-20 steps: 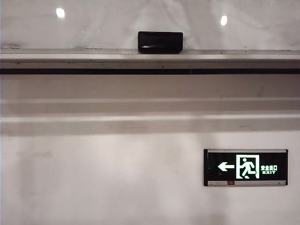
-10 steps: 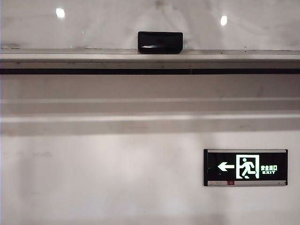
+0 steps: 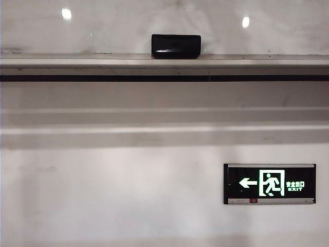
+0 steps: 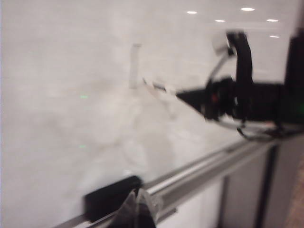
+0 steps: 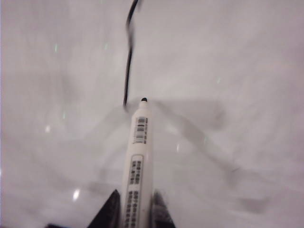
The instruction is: Take a marker from the whiteboard tray, write "Hi!" on the whiteboard, and then put the marker back vertically into the whiteboard tray.
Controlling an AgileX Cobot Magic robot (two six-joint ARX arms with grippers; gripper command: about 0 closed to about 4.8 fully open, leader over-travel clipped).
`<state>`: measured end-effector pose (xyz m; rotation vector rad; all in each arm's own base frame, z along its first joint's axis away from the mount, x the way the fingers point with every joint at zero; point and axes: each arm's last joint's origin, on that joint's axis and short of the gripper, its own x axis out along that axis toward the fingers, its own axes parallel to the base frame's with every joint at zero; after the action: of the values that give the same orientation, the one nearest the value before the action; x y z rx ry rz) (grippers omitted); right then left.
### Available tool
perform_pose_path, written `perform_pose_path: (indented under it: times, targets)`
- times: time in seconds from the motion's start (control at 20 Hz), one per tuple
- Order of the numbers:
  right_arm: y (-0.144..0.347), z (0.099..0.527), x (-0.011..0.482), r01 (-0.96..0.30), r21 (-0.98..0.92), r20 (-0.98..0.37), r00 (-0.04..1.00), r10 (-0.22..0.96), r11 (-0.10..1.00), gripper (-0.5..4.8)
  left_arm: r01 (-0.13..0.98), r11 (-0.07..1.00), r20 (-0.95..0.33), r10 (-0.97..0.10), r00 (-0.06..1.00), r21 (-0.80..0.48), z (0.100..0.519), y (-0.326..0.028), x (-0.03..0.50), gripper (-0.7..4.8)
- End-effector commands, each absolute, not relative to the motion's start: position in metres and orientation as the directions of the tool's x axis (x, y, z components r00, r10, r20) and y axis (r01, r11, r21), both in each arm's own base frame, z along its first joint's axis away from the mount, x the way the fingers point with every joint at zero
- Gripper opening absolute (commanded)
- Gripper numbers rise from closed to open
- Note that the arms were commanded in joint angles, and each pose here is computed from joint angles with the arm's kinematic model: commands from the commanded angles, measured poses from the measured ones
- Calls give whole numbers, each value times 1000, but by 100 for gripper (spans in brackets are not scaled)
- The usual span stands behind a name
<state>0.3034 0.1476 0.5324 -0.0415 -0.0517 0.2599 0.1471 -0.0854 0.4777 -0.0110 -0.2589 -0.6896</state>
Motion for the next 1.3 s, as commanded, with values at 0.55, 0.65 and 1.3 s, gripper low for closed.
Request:
perform_pose_path:
  times: [0.55, 0.65, 1.3]
  targets:
    - [150, 544, 302, -315, -68, 162, 933, 322, 947, -1, 654, 751, 256, -651, 714, 88, 481, -85, 145, -6]
    - [150, 544, 304, -314, -65, 179, 930, 320, 947, -1, 654, 751, 256, -652, 714, 88, 481, -85, 145, -6]
    - [155, 536, 316, -286, -65, 164, 942, 293, 956, -1, 654, 751, 256, -651, 714, 88, 481, -85, 145, -5]
